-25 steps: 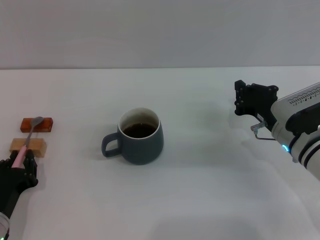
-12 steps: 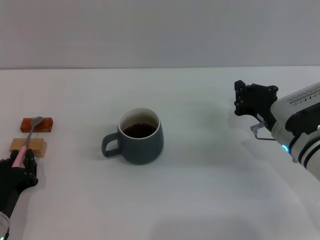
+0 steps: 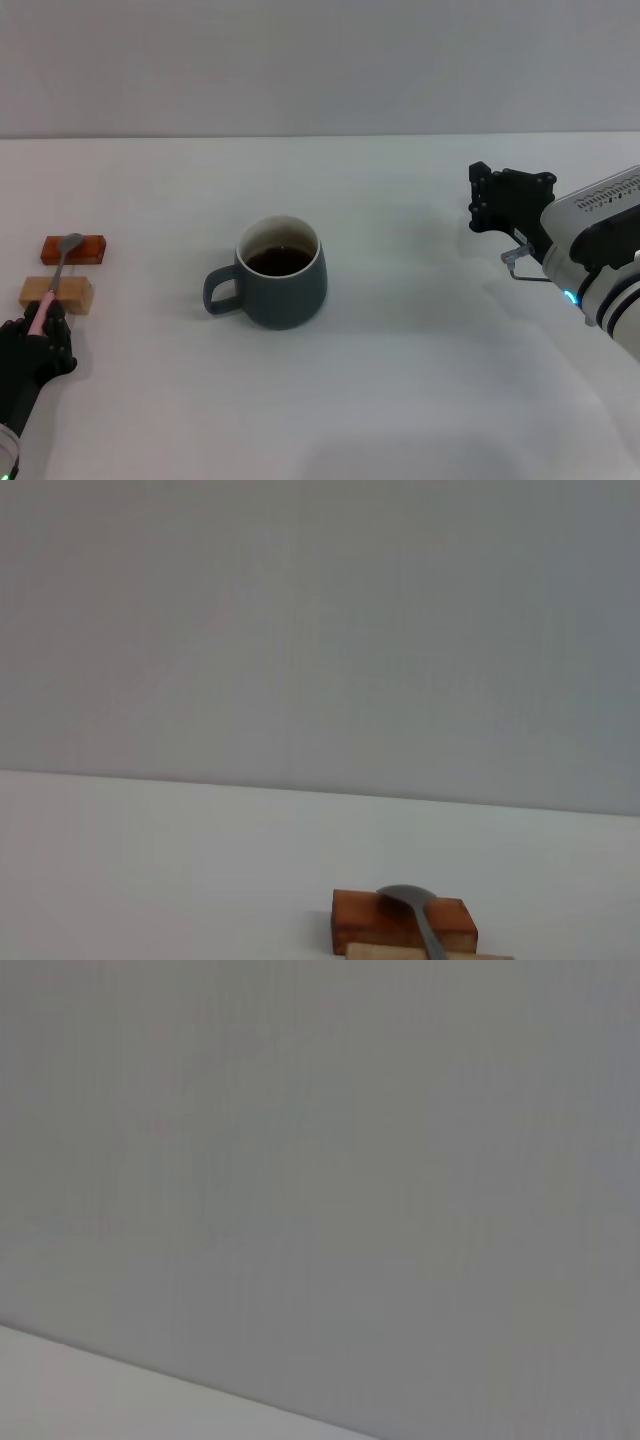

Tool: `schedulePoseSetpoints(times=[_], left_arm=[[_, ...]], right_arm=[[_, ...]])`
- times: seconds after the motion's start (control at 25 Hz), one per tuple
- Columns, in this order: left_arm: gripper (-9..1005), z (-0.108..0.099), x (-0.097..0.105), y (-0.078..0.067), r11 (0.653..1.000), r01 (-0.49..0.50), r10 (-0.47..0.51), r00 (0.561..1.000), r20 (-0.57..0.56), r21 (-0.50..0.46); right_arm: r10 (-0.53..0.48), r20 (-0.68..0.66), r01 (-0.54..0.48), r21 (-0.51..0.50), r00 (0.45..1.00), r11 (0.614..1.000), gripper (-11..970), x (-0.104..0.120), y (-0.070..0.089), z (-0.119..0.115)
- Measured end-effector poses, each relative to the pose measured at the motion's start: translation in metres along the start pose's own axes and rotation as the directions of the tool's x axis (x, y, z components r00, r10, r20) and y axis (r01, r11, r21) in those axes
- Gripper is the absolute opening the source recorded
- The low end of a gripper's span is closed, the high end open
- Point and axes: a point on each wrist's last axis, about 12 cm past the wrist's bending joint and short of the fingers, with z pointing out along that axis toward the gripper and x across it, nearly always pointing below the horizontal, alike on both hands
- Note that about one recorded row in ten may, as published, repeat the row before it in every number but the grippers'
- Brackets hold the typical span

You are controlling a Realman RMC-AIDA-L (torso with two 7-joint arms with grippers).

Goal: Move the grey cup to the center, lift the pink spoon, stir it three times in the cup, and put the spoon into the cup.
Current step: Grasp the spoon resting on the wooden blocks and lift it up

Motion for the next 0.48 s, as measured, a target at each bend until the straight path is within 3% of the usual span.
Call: schedulePoseSetpoints(times=[0.48], left_arm=[[189, -0.0006, 0.0007, 0.0005, 1.0, 0.001, -0.001, 1.0, -0.002, -0.002]], right_arm=[[0.001, 0.0, -0.001, -0.001, 1.0, 1.0, -1, -0.0001, 0.0004, 0.0001]])
